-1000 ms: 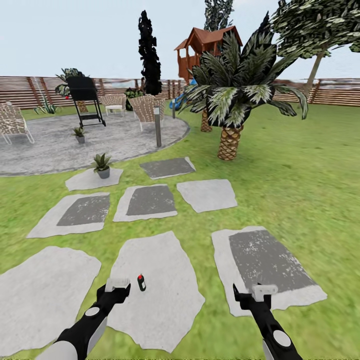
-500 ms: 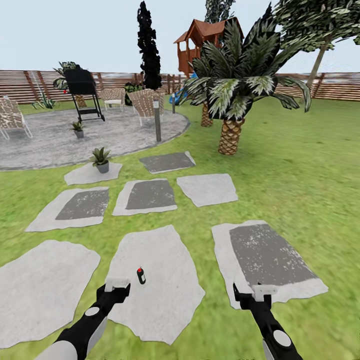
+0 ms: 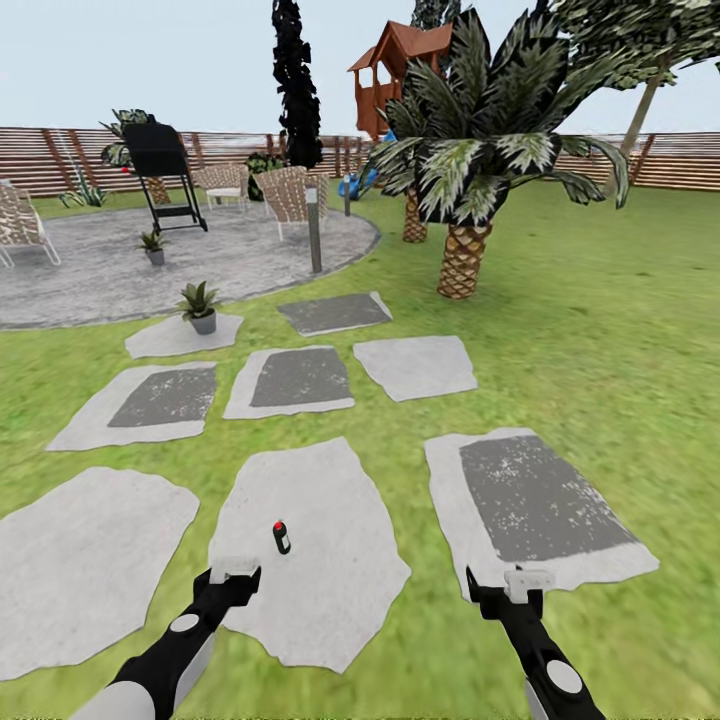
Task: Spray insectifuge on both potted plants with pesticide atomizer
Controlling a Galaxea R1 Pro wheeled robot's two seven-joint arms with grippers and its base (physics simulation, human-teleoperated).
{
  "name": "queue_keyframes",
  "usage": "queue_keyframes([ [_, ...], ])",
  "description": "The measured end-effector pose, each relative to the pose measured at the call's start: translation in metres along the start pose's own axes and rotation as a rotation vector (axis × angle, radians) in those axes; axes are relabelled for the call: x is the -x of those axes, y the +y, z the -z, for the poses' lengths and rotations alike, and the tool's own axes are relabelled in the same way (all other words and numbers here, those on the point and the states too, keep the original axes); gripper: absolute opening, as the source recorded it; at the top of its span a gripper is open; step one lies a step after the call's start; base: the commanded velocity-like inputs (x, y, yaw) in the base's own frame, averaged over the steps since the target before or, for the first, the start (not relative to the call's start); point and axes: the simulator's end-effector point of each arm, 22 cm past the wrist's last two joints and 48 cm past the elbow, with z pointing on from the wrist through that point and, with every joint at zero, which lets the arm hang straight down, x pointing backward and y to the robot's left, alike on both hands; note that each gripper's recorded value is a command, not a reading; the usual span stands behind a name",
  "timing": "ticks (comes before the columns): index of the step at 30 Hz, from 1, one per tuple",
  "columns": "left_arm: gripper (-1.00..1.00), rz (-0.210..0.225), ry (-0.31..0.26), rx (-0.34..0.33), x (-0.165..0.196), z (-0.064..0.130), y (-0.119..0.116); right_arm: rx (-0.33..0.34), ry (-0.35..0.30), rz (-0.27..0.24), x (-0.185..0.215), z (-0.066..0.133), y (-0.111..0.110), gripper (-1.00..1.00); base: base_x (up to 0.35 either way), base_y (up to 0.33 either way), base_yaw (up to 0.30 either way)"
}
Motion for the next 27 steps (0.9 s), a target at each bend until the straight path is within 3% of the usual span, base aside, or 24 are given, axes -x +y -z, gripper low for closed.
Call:
queue_keyframes([
  [18,1.00,-0.001,0.028,-0.001,-0.053,-0.024,-0.002,0.001,0.025,0.001,-0.054,-0.013,0.002,1.00,0.000,0.000,0.000],
  [27,1.00,-0.003,0.077,-0.003,-0.082,-0.031,-0.004,0.004,0.079,0.003,-0.083,-0.016,0.004,1.00,0.000,0.000,0.000],
])
